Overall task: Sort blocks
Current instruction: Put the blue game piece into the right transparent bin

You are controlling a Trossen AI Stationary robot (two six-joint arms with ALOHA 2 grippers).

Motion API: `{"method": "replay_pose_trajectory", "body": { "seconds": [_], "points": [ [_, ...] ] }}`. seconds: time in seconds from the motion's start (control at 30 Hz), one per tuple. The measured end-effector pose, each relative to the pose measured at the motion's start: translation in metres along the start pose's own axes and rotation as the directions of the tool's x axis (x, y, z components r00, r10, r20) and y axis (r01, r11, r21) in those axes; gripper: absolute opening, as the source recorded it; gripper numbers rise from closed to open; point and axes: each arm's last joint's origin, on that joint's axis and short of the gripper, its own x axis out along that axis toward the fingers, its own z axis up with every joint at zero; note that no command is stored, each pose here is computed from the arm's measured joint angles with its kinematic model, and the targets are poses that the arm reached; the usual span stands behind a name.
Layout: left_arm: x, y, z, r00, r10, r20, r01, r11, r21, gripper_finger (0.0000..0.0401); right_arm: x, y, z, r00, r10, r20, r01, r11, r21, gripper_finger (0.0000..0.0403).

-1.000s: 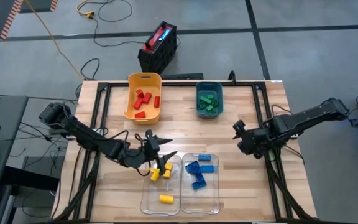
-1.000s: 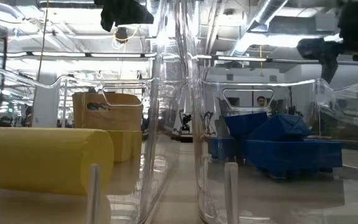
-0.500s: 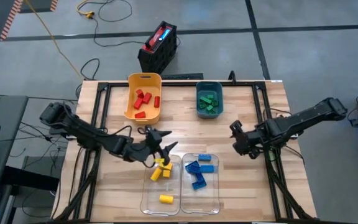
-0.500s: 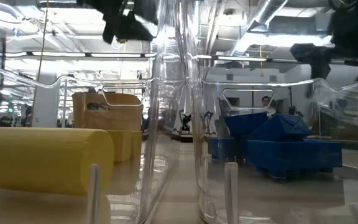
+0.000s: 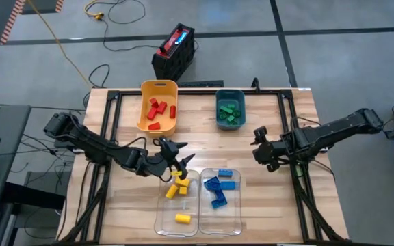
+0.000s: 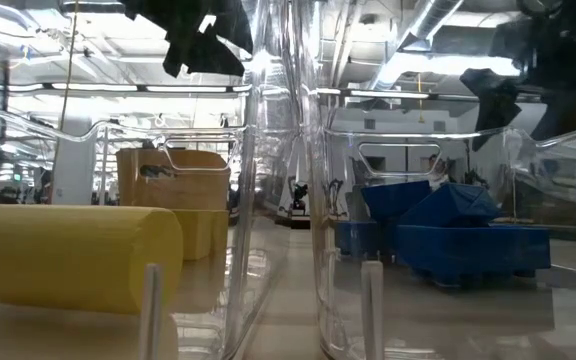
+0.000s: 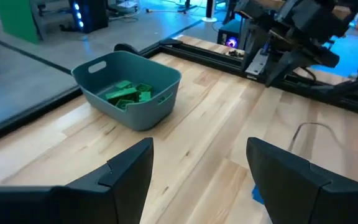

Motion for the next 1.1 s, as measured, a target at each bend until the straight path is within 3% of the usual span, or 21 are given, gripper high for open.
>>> {"method": "replay_pose_trajectory", "body": {
  "seconds": [0.33, 0.5, 0.57, 0.67, 0.87, 1.03, 1.1],
  "points": [
    [0.001, 0.000, 0.000, 1.000, -0.020, -0.013, 0.022, 0.993, 0.115, 0.0251, 0.002, -0.002, 0.002, 1.000, -0.021, 0.007, 0.021, 1.000, 0.023, 0.0265],
    [0.000, 0.006, -0.009, 0.996, 0.023, -0.086, -0.002, 0.971, 0.240, 0.0251, 0.001, -0.002, 0.001, 1.000, -0.020, 0.002, 0.020, 0.999, 0.031, 0.0265],
    [-0.003, 0.011, -0.007, 0.994, 0.050, -0.093, -0.024, 0.965, 0.261, 0.0251, 0.001, -0.002, 0.002, 1.000, -0.022, 0.007, 0.022, 1.000, -0.019, 0.0265],
    [-0.009, 0.016, 0.002, 0.995, 0.031, -0.096, -0.008, 0.972, 0.235, 0.0251, 0.001, -0.002, 0.001, 1.000, -0.019, 0.001, 0.019, 0.993, -0.115, 0.0265],
    [-0.023, 0.015, 0.012, 0.992, -0.076, -0.105, 0.091, 0.984, 0.151, 0.0251, 0.001, 0.005, -0.008, 0.985, 0.165, -0.059, -0.175, 0.941, -0.291, 0.0265],
    [-0.020, 0.015, 0.013, 0.990, -0.098, -0.104, 0.107, 0.991, 0.077, 0.0251, 0.005, 0.002, 0.013, 0.980, 0.163, 0.118, -0.118, 0.941, -0.318, 0.0265],
    [-0.015, 0.015, 0.011, 0.986, -0.110, -0.121, 0.118, 0.991, 0.061, 0.0251, 0.015, 0.003, 0.018, 0.978, 0.163, 0.132, -0.112, 0.938, -0.327, 0.0265]
  ]
}}
